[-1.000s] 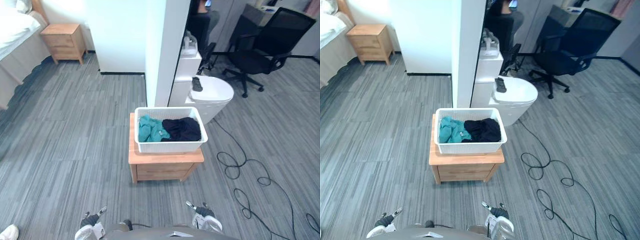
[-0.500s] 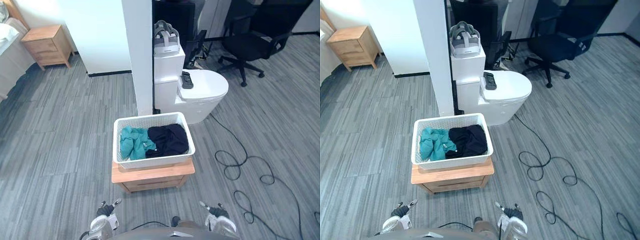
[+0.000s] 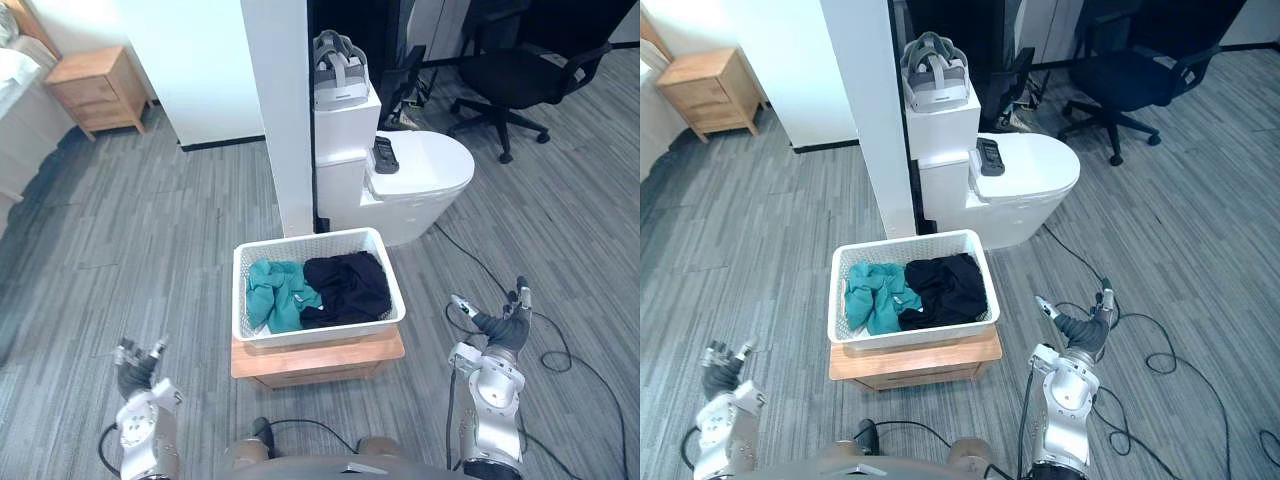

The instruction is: Pick up the laundry basket with both hands and put the clothes into the washing machine.

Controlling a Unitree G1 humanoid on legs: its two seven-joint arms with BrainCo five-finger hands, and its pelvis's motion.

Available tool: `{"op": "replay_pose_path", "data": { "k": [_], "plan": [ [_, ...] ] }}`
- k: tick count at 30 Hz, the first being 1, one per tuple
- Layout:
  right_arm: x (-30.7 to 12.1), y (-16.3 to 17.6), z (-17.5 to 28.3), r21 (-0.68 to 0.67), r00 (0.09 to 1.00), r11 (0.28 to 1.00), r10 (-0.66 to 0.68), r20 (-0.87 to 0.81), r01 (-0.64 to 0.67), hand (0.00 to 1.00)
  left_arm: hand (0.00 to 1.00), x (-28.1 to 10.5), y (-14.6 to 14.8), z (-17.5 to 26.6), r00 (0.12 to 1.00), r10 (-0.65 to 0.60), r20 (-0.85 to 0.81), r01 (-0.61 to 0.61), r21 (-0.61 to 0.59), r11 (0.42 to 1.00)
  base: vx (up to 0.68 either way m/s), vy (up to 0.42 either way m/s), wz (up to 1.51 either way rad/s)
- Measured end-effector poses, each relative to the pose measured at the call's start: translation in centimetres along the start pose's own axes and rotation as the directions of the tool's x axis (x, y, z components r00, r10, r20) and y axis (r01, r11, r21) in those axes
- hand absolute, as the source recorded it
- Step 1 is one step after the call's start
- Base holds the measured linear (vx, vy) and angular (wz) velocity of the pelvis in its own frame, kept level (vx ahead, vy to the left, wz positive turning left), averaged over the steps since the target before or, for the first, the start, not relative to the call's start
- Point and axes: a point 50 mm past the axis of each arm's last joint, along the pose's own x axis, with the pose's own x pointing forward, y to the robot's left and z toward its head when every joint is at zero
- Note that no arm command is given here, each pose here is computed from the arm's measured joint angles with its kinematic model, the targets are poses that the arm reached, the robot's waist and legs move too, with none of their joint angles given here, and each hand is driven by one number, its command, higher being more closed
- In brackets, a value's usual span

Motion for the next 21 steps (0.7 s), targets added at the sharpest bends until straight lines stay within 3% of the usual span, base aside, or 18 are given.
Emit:
{"op": "replay_pose_path", "data": {
  "k": [6,10,17,21],
  "plan": [
    [1.6,0.5,2.4,-0.011,0.994,1.0,0.006,0.107,-0.005,0.0,0.0,1.1,0.3,4.2,0.985,0.006,0.17,-0.009,0.014,1.0,0.06,0.089,-0.15],
    [2.8,0.6,3.5,-0.067,0.986,0.997,0.041,0.163,-0.031,0.0,0.0,1.9,-1.1,5.6,0.975,-0.038,0.218,0.033,0.028,0.999,0.01,0.038,-0.1],
    [6.4,1.8,5.9,-0.166,0.957,0.979,0.157,0.245,-0.118,0.0,0.0,4.1,-5.1,5.3,0.969,-0.199,0.146,0.177,0.154,0.972,-0.05,-0.006,-0.04],
    [8.5,3.3,6.8,-0.174,0.948,0.971,0.205,0.244,-0.165,0.0,0.0,5.4,-6.9,4.4,0.971,-0.228,0.071,0.21,0.199,0.957,-0.07,-0.012,-0.17]
  ]
}}
